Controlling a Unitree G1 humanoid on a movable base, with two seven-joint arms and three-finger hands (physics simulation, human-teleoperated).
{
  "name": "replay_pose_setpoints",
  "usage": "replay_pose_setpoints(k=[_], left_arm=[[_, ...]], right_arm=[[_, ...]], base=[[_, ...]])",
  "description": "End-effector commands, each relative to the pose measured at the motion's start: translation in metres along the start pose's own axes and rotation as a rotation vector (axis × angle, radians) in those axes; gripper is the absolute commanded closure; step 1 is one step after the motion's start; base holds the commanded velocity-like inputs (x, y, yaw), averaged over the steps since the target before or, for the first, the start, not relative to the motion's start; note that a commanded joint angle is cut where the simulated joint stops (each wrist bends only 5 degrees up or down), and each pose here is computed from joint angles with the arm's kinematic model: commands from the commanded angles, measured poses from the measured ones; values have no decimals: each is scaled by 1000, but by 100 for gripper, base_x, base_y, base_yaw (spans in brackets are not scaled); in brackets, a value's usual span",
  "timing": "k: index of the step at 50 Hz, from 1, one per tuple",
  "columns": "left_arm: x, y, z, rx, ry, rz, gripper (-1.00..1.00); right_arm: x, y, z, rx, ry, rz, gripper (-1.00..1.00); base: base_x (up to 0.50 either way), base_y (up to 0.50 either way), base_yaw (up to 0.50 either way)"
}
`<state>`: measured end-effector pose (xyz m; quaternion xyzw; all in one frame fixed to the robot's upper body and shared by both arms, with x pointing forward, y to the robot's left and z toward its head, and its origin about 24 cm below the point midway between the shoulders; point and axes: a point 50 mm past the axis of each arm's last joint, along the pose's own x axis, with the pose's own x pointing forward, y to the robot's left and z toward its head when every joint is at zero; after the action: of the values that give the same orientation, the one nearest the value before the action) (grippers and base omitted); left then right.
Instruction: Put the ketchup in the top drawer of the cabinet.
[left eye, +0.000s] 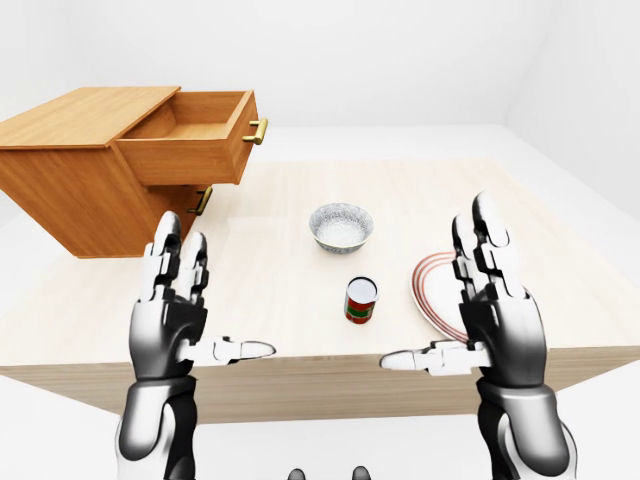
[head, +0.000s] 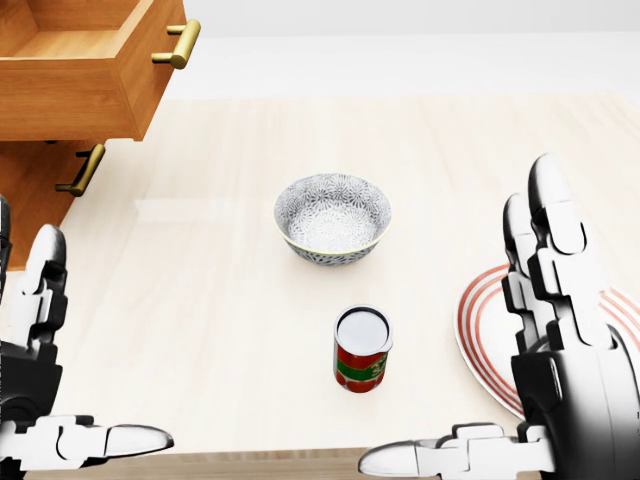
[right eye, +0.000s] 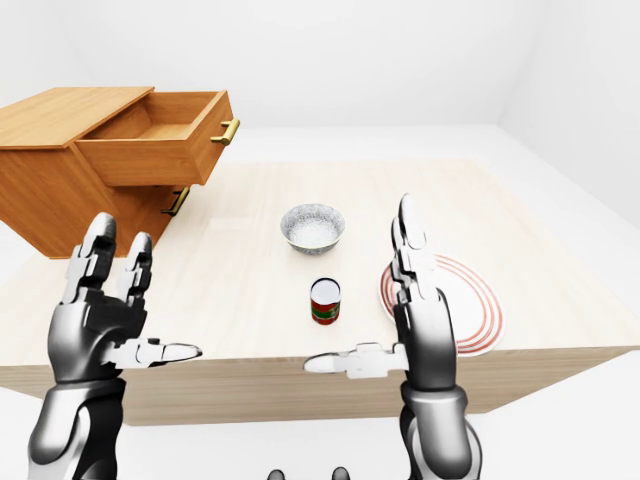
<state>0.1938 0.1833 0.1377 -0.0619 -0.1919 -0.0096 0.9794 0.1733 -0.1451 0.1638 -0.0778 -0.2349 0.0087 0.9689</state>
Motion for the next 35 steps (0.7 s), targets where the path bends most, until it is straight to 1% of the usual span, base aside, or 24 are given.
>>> replay_pose_setpoints(k=[1,4,5,7,15,22,35], left_arm=[[-7,5,27,-4,-109,14,-100],[-8,9,30,-10,-122,29,-100],[-8,11,30,-15,-130,49,-100],[-7,14,37,-27,-164,63,-100],[-8,12,38,-24,-165,53,-100],[-8,13,42,-24,-185,57,-100],[-9,12,42,-22,-181,53,-100]], right_arm=[[-5,0,27,-20,-102,-18,-100],[-6,-1,27,-15,-100,-27,-100],[-6,-3,27,-2,-100,-33,-99],[-7,-5,26,1,-92,-46,-100],[-7,-6,23,14,-81,-55,-100],[-6,-6,23,15,-80,-51,-100],[-6,-5,22,7,-78,-44,-100]], base=[[0,0,0],[11,0,0],[26,0,0],[36,0,0],[50,0,0],[50,0,0],[50,0,0]])
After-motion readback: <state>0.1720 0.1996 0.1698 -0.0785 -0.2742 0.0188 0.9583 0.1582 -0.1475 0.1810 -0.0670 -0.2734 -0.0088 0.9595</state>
